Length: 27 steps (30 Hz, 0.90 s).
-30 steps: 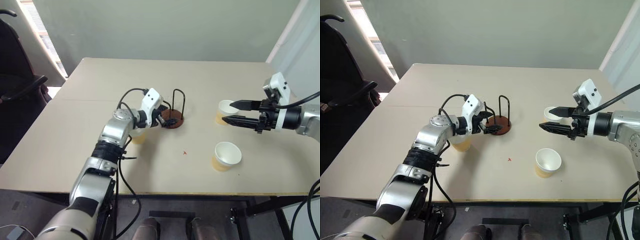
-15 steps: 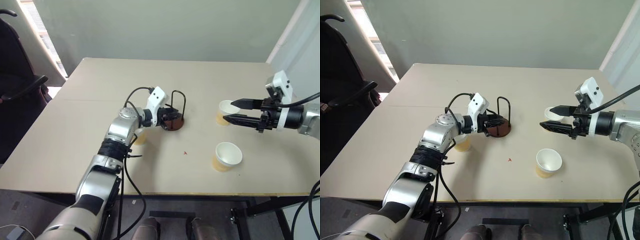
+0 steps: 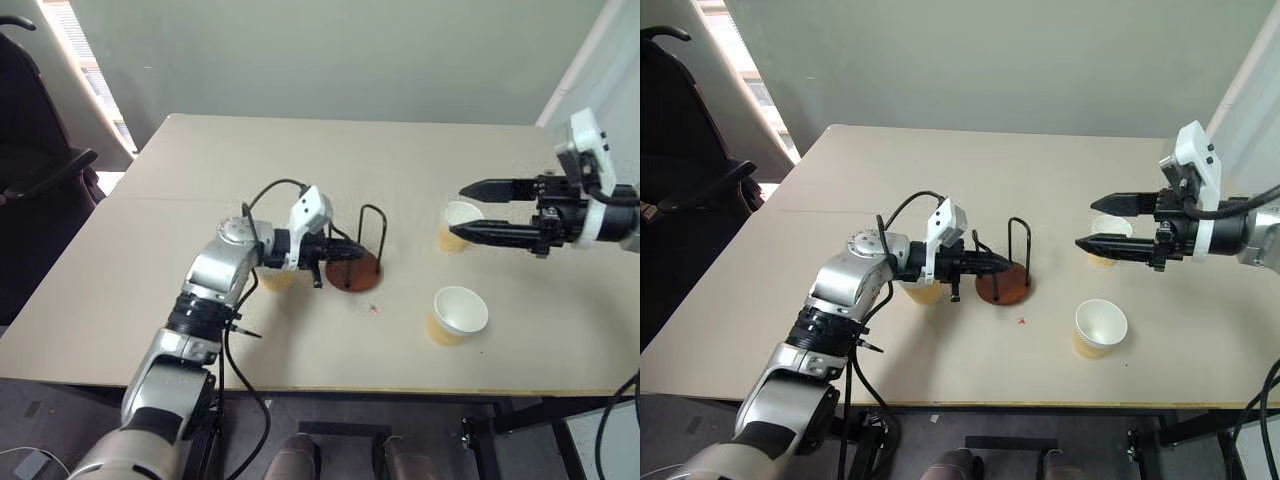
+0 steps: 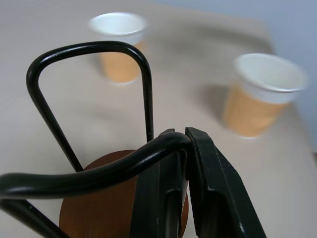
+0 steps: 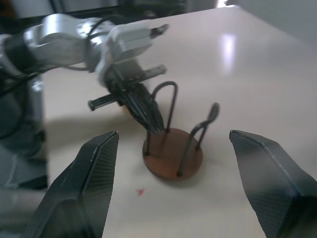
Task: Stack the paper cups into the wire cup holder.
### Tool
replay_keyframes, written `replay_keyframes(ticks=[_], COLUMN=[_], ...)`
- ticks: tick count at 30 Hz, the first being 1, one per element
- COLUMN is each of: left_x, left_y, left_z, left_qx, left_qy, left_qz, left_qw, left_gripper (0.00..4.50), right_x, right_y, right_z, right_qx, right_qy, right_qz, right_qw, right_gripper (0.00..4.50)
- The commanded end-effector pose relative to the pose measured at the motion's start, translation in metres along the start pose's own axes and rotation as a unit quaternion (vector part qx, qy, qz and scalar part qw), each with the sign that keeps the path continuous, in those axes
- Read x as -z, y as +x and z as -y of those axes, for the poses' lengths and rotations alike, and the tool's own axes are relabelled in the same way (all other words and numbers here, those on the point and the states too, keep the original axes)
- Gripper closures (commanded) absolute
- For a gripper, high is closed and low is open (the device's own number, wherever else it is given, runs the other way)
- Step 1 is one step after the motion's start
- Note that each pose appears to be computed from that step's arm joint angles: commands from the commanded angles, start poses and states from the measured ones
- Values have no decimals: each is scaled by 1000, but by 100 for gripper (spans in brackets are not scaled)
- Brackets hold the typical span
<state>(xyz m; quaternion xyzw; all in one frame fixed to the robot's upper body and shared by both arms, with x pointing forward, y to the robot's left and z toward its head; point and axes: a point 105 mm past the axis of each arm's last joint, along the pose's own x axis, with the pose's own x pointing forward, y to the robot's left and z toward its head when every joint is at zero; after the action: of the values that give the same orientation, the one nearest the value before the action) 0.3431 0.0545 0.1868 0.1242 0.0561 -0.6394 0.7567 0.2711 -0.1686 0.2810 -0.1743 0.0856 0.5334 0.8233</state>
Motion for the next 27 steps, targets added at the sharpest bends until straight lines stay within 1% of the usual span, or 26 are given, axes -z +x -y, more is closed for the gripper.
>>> replay_keyframes(ticks=[1, 5, 9, 12, 16, 20, 22, 23, 25, 27], left_x=[-14, -11, -2, 8, 21, 42, 49, 51, 51, 46], left_y=[5, 14, 19, 21, 23, 19, 16, 14, 12, 11], left_z=[18, 29, 39, 42, 45, 47, 48, 49, 49, 42], left_qx=[44, 71, 94, 99, 104, 116, 123, 126, 128, 107], left_qy=[29, 29, 25, 26, 30, 45, 51, 55, 56, 70], left_qz=[9, 3, -8, -22, -35, -77, -94, -99, -99, -92], left_qw=[999, 997, 995, 995, 993, 989, 987, 986, 985, 988], left_gripper=[446, 446, 446, 446, 446, 446, 386, 364, 295, 228], right_x=[-5, -2, 4, 9, 11, 14, 15, 15, 15, 15], right_y=[-15, -25, -32, -36, -36, -34, -34, -34, -33, -33], right_z=[-7, -7, -15, -16, -16, -14, -14, -14, -14, -13], right_qx=[-10, -7, -16, -15, -15, -15, -16, -16, -16, -15], right_qy=[-22, -23, -19, -15, -16, -17, -18, -18, -19, -18], right_qz=[-16, -39, -64, -78, -80, -81, -82, -82, -83, -83], right_qw=[1000, 999, 998, 997, 997, 996, 996, 996, 996, 996], right_gripper=[78, 78, 78, 78, 78, 78, 78, 78, 78, 78])
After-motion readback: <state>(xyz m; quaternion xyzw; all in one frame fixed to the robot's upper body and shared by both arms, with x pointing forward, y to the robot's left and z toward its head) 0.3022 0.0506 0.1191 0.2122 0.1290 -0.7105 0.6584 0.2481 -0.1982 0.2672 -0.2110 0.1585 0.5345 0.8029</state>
